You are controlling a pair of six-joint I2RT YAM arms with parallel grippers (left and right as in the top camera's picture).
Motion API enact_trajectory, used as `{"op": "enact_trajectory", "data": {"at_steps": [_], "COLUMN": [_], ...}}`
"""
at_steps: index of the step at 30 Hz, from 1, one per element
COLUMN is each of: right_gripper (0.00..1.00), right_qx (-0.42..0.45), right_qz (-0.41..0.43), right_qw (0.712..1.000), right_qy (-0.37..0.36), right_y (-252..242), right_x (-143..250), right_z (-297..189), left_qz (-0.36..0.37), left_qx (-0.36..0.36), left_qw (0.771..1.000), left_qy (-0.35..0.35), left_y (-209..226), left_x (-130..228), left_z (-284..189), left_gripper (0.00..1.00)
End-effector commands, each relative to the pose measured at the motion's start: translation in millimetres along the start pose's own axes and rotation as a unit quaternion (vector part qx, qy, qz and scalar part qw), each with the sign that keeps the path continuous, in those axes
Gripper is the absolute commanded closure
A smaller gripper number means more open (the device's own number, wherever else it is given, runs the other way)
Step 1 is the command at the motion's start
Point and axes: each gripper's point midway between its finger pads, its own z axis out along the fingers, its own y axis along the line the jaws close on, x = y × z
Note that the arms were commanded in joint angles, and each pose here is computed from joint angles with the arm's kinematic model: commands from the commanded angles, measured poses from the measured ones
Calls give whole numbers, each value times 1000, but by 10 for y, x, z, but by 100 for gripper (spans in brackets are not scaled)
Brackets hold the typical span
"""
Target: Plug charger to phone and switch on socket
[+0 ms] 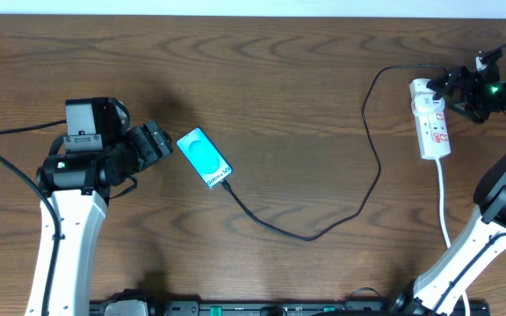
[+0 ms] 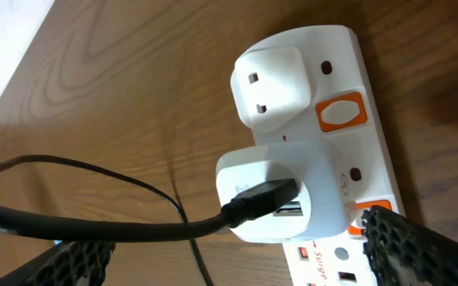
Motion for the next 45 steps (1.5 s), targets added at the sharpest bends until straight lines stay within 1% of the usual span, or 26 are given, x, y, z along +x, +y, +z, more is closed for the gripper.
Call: {"op": "enact_trajectory", "data": {"at_steps": [1,7,45], "right_gripper": [1,1,1], "right_qx": [4,-5,-17], "right_qz": [11,26,43], "right_qw": [1000,999,998], "right_qy": [5,23,34], "right_y": [-96,-209,-133], "right_x": [-8,63,104], "right_z": [70,240,211], "left_qz": [9,9,9], "left_qx": [-2,-2,-3], "left_qw": [1000,1000,1000], "left_qy": [-13,-13,-11], "left_y": [-4,-4,1], "left_x": [-56,-56,-47], "left_z": [-62,-62,-62], "left_gripper": [10,10,10]}}
